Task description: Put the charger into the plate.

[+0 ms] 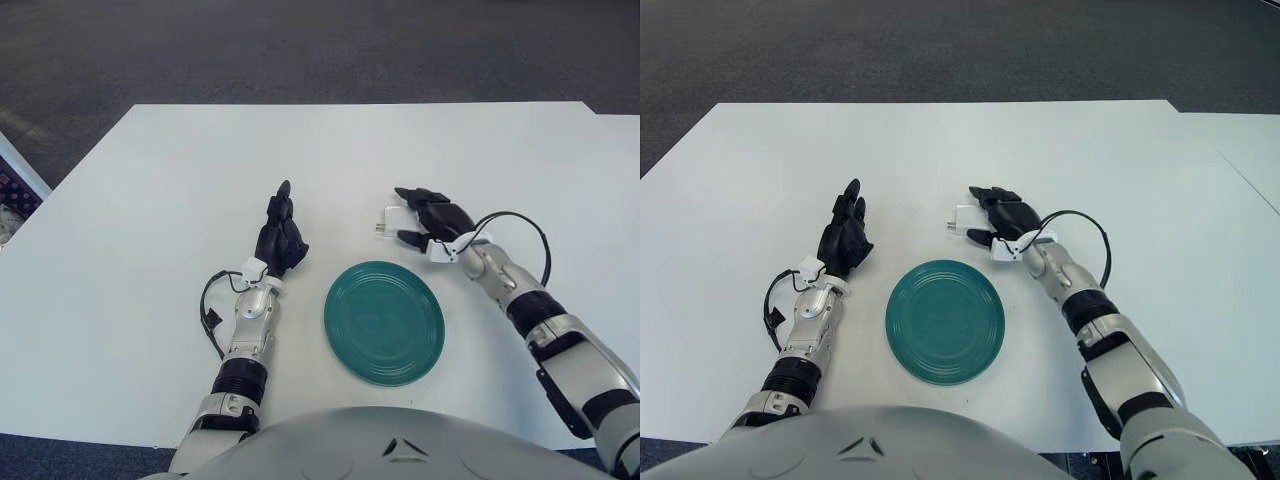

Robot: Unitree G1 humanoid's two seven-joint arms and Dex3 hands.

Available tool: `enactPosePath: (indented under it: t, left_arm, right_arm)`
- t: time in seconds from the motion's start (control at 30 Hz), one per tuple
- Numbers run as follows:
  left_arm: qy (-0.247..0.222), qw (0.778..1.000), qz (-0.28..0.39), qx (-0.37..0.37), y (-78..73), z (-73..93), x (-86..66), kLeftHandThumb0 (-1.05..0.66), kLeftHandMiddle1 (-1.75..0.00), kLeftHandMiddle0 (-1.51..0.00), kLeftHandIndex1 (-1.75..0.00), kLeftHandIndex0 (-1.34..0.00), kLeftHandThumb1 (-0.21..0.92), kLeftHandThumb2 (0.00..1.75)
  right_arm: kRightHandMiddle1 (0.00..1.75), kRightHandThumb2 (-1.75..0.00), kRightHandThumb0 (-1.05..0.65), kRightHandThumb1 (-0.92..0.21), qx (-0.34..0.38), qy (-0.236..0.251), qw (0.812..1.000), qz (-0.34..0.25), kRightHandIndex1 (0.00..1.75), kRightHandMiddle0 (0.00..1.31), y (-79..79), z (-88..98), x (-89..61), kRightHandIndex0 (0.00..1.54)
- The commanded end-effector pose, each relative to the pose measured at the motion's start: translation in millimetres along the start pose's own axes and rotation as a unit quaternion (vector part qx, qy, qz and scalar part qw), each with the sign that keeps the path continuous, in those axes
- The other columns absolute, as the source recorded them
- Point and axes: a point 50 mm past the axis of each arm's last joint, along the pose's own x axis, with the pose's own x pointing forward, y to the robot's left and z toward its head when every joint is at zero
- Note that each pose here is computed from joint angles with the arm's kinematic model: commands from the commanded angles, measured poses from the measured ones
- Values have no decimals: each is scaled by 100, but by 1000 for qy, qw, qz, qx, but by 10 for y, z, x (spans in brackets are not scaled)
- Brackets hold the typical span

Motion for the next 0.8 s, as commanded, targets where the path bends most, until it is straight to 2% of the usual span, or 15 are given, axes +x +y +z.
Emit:
enactPosePath:
  t: [0.0,0.37,0.57,0.6,0.67,0.77]
  left_arm:
    - [85,995,42,-38,4,-348,-375,-94,0,0,-15,0,92,102]
    - [84,995,45,-38,-14,-336,-379,-95,0,0,-17,0,92,102]
    - [84,994,48,-47,-27,-327,-372,-96,0,0,-15,0,92,102]
    - [85,994,50,-49,-29,-327,-373,-96,0,0,-15,0,92,102]
    - [87,993,53,-53,-34,-328,-370,-97,0,0,-15,0,92,102]
    - [91,992,57,-59,-38,-325,-363,-97,0,0,-15,0,92,102]
  right_arm:
    - [40,-83,-99,-92,-22,29,996,77,2,0,271,-188,-206,15]
    - [56,-62,-86,-92,-16,47,994,101,7,0,234,-353,-332,35]
    - [76,-56,-82,-92,-32,56,992,108,14,0,206,-417,-371,48]
    - [84,-56,-82,-92,-34,58,992,109,19,0,201,-429,-375,49]
    - [113,-56,-83,-92,-35,60,991,111,52,0,193,-447,-378,41]
    - [132,-56,-83,-92,-32,64,991,113,78,1,188,-462,-375,36]
